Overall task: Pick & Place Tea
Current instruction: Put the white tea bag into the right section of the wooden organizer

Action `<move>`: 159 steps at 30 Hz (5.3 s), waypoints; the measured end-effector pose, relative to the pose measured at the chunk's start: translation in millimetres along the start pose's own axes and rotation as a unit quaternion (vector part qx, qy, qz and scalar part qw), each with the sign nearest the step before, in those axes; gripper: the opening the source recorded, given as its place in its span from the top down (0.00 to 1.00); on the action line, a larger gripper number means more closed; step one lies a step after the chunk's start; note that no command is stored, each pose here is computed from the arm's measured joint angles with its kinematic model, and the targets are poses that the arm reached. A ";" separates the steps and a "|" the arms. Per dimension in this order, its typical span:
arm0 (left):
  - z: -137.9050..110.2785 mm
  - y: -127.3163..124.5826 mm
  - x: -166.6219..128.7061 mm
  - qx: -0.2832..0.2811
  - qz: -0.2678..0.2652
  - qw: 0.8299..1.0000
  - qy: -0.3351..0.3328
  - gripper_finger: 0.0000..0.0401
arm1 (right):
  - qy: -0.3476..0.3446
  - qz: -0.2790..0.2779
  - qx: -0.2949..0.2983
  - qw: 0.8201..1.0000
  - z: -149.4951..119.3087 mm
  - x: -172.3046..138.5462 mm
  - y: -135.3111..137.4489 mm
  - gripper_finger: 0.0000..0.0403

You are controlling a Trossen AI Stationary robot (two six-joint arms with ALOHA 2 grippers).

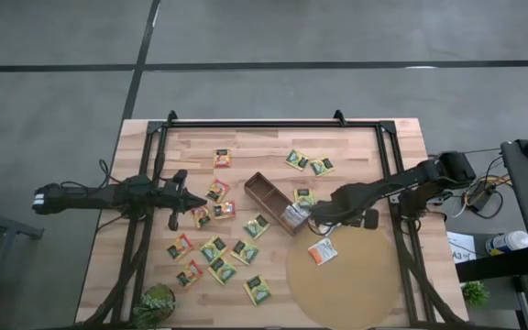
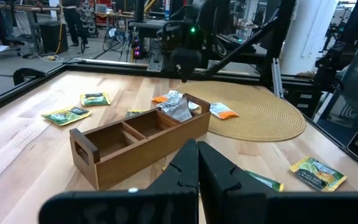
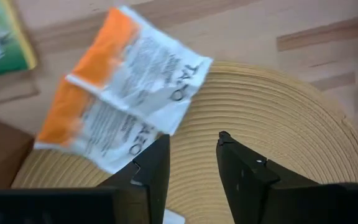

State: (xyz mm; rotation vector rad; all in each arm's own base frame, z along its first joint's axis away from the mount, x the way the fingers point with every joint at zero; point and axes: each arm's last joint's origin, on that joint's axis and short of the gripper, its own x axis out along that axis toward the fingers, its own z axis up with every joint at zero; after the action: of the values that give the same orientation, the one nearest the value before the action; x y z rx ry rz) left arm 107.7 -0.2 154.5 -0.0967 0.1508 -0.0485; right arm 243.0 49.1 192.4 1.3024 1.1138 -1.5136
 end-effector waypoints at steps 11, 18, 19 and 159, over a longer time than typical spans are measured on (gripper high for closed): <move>0.0 0.0 0.0 0.000 0.000 1.000 0.000 1.00 | 0.022 0.023 0.058 0.998 0.9 21.5 -2.9 0.73; 0.1 0.0 0.0 0.000 0.000 1.000 0.000 1.00 | 0.020 0.016 0.091 0.995 3.1 34.1 -7.6 0.75; 0.0 0.0 0.0 0.000 0.000 1.000 0.000 1.00 | 0.023 0.022 0.093 0.995 2.9 36.0 -7.1 0.75; 0.0 0.0 0.0 0.000 0.000 1.000 0.000 1.00 | -0.089 0.002 -0.571 0.816 -9.4 -79.3 118.7 0.98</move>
State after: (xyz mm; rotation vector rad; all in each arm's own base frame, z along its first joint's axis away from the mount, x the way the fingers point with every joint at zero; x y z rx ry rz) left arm 107.7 -0.2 154.5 -0.0964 0.1511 -0.0488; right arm 368.6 30.1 258.0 0.2989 1.5019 -0.6379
